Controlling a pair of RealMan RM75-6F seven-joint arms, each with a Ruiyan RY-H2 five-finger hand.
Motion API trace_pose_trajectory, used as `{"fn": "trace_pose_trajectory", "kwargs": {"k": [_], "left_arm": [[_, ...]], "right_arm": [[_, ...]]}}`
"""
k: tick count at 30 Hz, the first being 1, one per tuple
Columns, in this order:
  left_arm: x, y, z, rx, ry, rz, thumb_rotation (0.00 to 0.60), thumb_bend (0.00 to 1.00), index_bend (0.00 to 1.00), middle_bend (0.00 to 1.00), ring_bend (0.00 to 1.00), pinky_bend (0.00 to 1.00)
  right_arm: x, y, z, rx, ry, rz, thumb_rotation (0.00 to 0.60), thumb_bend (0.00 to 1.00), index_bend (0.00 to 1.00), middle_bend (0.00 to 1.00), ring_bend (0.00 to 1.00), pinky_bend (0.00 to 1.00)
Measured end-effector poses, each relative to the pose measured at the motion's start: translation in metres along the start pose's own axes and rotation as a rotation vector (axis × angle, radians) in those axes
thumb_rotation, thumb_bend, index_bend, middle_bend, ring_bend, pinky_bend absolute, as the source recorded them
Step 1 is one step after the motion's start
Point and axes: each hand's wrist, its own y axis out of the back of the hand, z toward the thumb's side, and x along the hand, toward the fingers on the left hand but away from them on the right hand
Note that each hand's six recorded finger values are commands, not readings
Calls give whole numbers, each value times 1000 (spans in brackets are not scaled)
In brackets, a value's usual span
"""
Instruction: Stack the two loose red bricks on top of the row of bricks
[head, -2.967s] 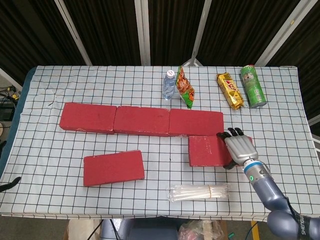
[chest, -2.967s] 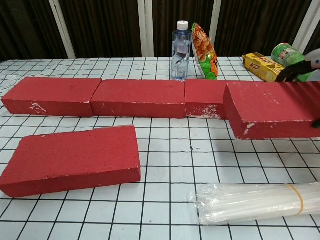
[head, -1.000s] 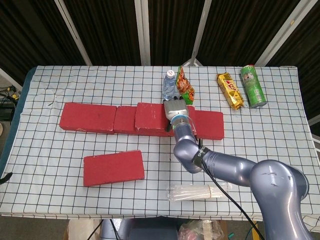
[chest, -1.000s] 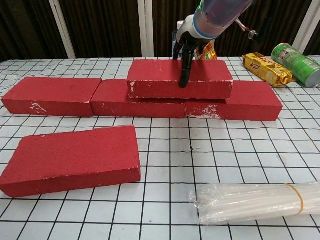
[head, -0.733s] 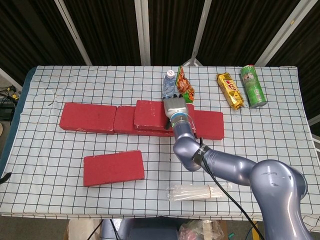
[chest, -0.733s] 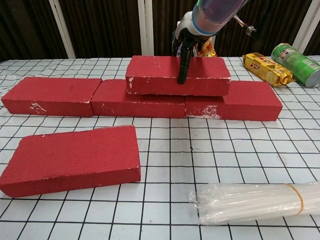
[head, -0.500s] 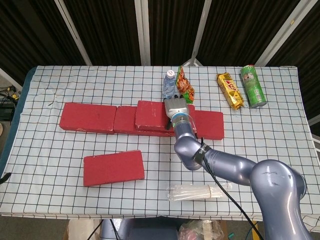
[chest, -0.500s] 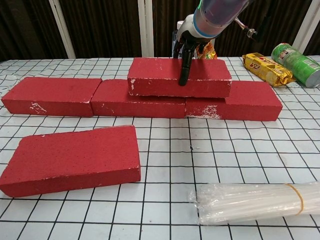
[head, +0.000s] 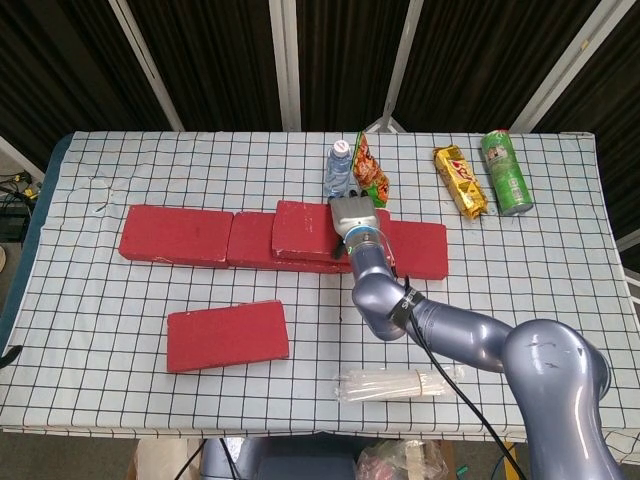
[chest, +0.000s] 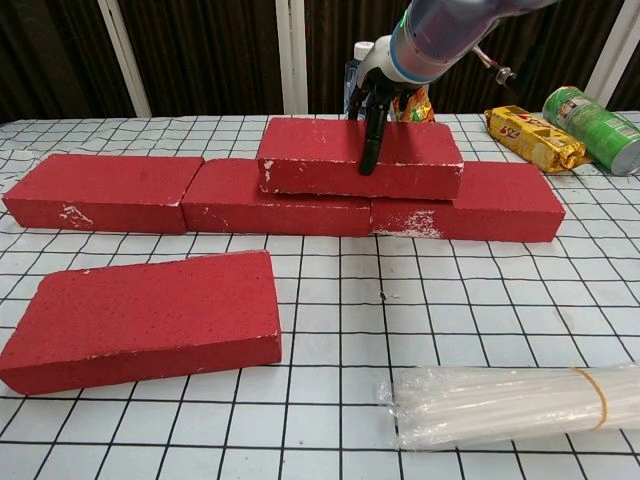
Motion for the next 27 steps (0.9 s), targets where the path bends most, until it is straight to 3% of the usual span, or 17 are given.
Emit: {"fn": "trace_pose_trajectory", "kwargs": {"k": [8, 17, 27], "left_arm": [[0, 0, 0, 1, 1, -2, 600, 0, 73, 21, 0, 0], [0, 0, 0, 1, -1, -2, 600, 0, 73, 21, 0, 0], [-1, -1, 0, 2, 1, -2, 600, 0, 74, 21, 0, 0]], "right_arm": [[0, -2, 1, 3, 2, 0, 600, 133, 286, 207, 11, 0], [2, -4, 0, 4, -11, 14, 600, 132, 193, 62, 0, 0], [2, -3, 0, 0, -16, 16, 600, 132, 161, 15, 0, 0]]}}
